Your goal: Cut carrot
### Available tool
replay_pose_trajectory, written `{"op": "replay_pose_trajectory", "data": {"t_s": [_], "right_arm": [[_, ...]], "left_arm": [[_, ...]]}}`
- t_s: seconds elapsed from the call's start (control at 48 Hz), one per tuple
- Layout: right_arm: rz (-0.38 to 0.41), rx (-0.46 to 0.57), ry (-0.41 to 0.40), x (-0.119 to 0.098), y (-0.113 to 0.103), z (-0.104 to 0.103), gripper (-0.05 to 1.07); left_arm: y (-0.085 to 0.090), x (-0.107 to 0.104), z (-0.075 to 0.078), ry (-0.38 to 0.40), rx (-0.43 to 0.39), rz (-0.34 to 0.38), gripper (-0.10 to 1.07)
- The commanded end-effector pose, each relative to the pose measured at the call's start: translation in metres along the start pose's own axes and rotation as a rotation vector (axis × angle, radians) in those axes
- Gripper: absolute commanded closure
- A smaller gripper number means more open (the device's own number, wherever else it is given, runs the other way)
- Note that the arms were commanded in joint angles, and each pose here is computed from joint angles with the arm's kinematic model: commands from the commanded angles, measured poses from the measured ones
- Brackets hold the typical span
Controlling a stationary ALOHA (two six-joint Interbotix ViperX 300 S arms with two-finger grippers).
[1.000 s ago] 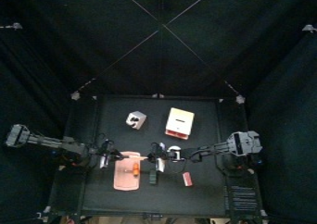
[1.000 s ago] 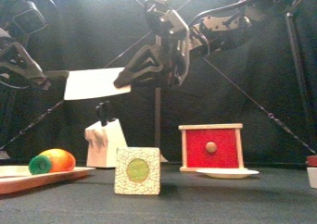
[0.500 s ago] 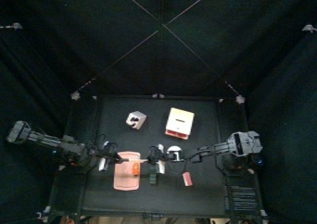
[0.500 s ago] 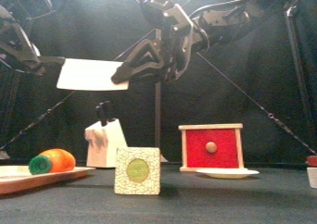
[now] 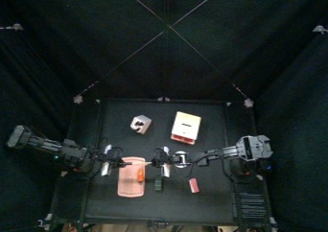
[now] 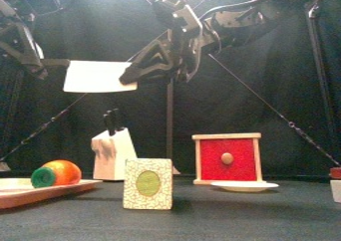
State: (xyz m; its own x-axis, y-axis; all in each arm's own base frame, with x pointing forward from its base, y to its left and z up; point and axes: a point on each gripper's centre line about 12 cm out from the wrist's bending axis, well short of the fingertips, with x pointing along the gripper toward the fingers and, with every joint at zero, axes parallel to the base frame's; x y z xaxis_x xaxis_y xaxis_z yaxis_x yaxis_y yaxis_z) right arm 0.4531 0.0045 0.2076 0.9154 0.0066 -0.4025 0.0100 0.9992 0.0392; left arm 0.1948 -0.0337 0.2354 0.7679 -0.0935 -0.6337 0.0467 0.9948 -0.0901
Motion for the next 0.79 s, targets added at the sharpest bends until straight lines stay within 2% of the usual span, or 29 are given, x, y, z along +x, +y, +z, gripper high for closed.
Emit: {"op": "replay_pose_trajectory", "data": {"t_s": [0.0,0.146,0.271,0.458,0.625,0.771], "right_arm": [[-0.007,0.0,-0.043,-0.01,-0.004,0.021,0.75],[-0.011,-0.002,-0.037,-0.01,-0.006,0.022,0.69],[-0.013,-0.009,-0.034,-0.01,-0.007,0.023,0.62],[-0.016,-0.016,-0.019,-0.008,-0.009,0.019,0.61],[-0.024,-0.024,-0.013,-0.007,-0.013,0.017,0.61],[-0.03,-0.031,-0.008,-0.005,-0.017,0.016,0.61]], "left_arm": [[-0.003,-0.005,0.012,-0.032,-0.016,-0.008,0.55],[0.0,-0.002,0.005,-0.011,-0.094,0.005,0.55],[0.002,-0.001,0.0,0.004,-0.119,0.03,0.55],[-0.006,-0.003,0.002,-0.003,-0.078,0.04,0.56],[-0.013,0.0,-0.003,0.044,-0.106,0.071,0.56],[-0.027,0.002,-0.005,0.045,-0.075,0.062,0.56]]}}
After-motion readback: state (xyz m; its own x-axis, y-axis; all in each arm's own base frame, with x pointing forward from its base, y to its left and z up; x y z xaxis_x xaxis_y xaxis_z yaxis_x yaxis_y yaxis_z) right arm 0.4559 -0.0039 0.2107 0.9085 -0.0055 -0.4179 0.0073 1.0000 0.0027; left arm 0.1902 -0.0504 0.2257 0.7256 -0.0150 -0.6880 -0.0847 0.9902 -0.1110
